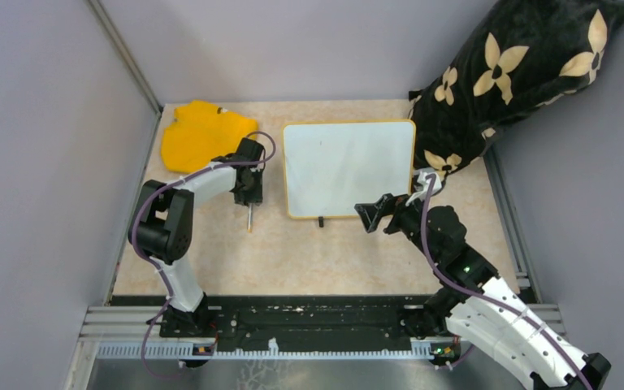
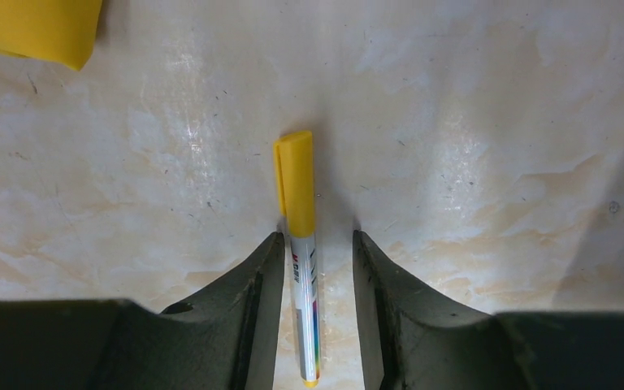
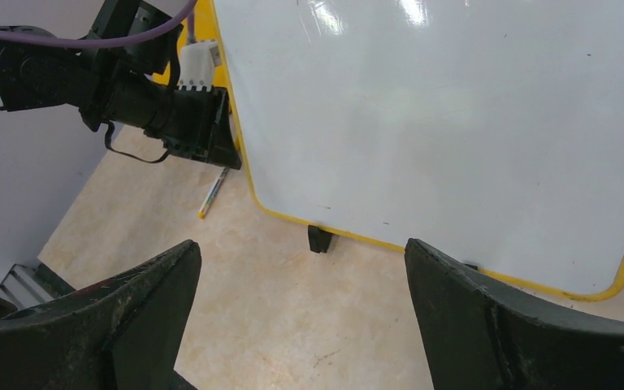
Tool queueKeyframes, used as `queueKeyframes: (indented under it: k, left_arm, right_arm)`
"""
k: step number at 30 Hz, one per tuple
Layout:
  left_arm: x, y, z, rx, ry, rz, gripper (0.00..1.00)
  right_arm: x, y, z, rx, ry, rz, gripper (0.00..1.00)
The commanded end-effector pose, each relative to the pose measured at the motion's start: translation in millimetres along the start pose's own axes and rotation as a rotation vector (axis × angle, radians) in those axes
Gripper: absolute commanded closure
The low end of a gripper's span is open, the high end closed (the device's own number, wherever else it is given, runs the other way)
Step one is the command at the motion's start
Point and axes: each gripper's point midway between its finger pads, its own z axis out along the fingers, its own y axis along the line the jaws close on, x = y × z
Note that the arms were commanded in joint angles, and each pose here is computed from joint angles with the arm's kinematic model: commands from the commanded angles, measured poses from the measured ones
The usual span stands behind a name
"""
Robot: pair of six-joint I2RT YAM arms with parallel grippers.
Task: Write a sentence on the whiteboard
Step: Open the whiteboard marker at the center of the board.
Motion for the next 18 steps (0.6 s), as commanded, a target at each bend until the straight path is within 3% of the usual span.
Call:
queueKeyframes:
  k: [1,18]
  left_arm:
    - [50.4,20.7,27.1,-0.09,0.162,0.039,0.59]
    - [53.6,29.7,25.2,-0.133,0.168,0.037,0.9]
  right_arm:
    - [-14.3,5.6,-3.9,-0.015,-0.045,-0.009,0.06]
    - [-15.5,3.7,-7.7,-0.006,-0.047,-0.01,0.06]
